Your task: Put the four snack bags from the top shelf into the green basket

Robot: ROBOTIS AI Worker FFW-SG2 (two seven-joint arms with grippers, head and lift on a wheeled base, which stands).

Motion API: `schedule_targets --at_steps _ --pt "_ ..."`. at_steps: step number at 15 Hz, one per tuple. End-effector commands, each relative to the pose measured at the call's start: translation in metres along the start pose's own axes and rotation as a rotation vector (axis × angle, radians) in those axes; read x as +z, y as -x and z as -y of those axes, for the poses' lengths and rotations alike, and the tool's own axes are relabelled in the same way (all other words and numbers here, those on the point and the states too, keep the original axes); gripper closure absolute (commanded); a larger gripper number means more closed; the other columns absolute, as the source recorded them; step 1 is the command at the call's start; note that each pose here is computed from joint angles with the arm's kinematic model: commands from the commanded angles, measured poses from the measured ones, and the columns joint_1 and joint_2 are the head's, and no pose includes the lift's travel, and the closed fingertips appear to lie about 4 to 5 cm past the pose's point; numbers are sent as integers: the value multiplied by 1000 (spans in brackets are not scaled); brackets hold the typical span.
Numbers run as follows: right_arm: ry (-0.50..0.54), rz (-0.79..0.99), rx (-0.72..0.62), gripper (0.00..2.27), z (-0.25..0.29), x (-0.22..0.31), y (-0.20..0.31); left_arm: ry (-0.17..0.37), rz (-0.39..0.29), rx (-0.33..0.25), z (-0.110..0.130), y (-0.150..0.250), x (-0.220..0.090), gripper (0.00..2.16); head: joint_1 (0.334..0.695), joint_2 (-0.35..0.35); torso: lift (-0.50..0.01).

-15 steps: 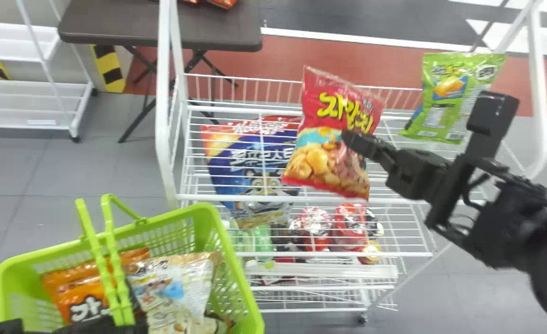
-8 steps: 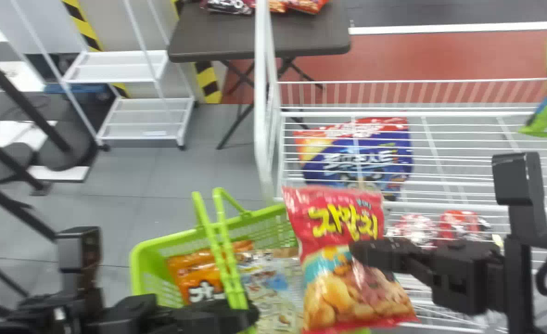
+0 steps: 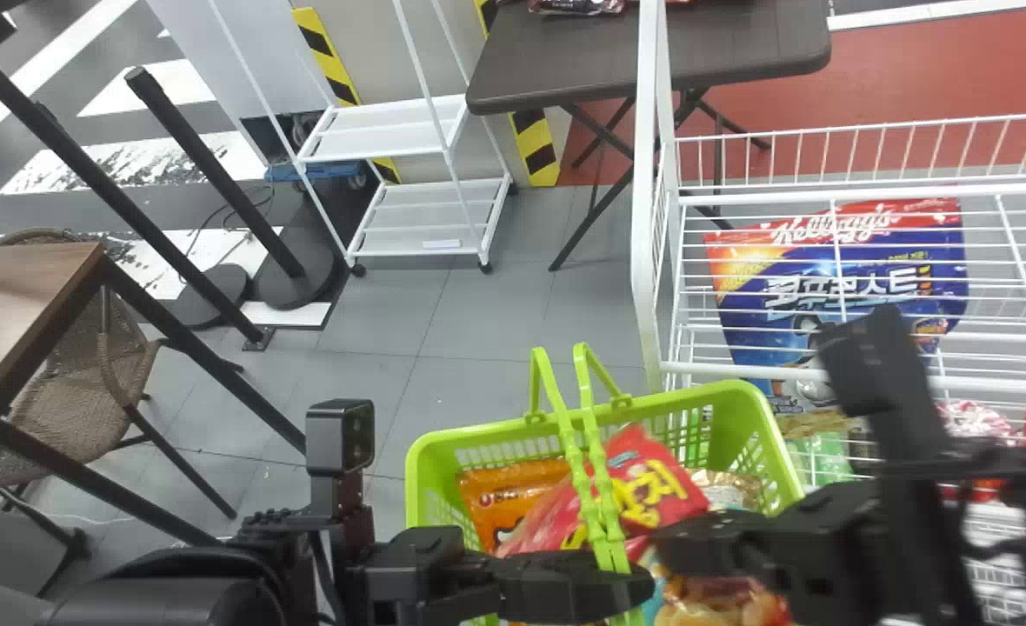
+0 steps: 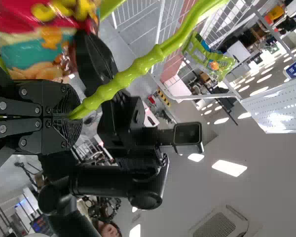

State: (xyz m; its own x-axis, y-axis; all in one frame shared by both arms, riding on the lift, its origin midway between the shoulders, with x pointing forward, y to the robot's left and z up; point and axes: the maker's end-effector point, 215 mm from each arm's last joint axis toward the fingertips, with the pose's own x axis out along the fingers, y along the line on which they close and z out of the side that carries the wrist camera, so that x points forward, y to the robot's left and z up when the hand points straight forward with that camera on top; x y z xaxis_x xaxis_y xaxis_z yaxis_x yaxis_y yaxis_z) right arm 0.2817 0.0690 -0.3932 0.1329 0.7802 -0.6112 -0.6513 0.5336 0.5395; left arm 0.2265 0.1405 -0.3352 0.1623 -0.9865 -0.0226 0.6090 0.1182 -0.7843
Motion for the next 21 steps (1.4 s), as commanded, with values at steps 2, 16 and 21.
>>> schedule_targets --at_steps 2,16,21 --pt "32 39 49 2236 -20 25 -53 -1 -3 -19 6 -2 -1 2148 695 350 -6" --pt "-189 246 -191 46 127 21 130 -4 25 7 0 15 7 2148 695 324 -6" --pt "-105 547 -699 46 290 105 261 8 26 11 1 19 3 2148 695 -37 -6"
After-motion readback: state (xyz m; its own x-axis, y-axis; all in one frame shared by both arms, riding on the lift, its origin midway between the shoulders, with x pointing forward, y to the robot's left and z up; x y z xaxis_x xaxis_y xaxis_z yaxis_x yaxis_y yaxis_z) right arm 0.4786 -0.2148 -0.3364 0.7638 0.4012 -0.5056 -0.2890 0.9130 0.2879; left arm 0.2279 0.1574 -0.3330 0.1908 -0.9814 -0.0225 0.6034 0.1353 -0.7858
